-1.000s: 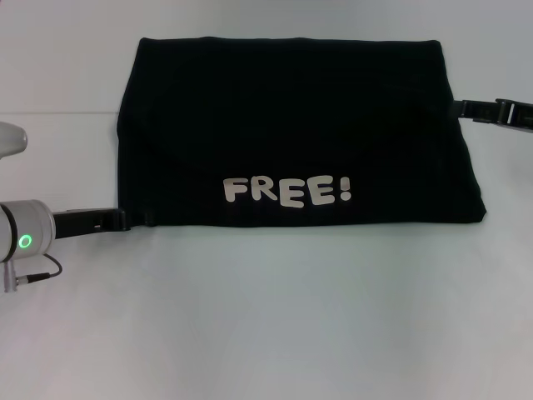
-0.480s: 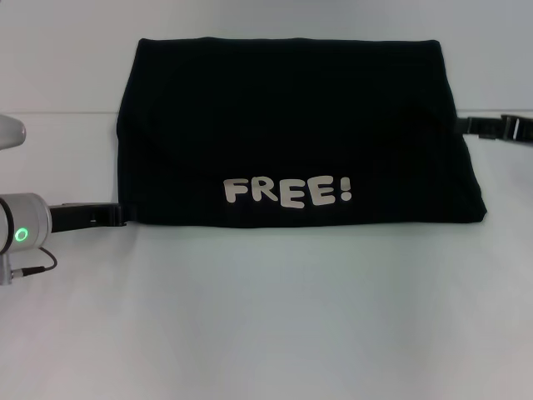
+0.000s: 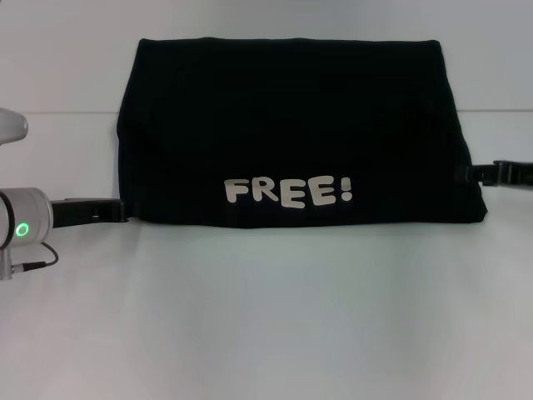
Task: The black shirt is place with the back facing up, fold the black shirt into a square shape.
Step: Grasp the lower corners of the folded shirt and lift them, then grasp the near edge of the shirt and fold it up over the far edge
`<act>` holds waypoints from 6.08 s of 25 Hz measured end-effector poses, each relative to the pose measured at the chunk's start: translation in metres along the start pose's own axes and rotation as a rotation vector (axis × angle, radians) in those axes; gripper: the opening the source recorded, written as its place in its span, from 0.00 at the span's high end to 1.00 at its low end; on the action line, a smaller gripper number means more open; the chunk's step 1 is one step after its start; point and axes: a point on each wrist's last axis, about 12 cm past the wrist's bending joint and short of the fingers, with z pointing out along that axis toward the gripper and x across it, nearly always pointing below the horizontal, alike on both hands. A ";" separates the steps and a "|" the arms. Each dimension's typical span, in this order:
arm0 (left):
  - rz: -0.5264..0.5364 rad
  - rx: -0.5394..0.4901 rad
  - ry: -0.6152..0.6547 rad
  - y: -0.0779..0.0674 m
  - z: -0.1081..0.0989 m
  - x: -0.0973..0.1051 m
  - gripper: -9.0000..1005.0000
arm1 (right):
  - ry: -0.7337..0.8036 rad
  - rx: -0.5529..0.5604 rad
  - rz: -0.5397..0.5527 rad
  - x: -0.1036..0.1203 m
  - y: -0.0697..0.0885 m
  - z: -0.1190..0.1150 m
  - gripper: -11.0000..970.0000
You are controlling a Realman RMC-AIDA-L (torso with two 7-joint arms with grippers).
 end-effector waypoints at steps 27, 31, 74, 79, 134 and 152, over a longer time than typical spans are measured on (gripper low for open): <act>0.025 -0.004 0.012 -0.002 0.002 -0.004 0.96 | 0.046 0.016 0.041 0.028 0.005 0.024 0.60; 0.023 -0.003 0.014 -0.001 0.002 -0.003 0.95 | 0.050 0.017 0.038 0.029 0.004 0.024 0.76; -0.055 0.683 0.189 -0.030 -0.111 0.089 0.96 | 0.081 -0.471 -0.072 0.164 -0.037 -0.138 0.99; -0.043 0.691 0.191 -0.031 -0.107 0.086 0.95 | 0.066 -0.448 -0.082 0.160 -0.040 -0.138 0.99; 0.199 -0.170 -0.102 -0.016 0.026 -0.101 0.95 | -0.244 0.143 -0.238 -0.063 0.021 0.031 0.99; 0.104 -0.276 -0.170 -0.009 0.029 -0.083 0.62 | -0.253 0.156 -0.249 -0.062 0.017 0.024 0.69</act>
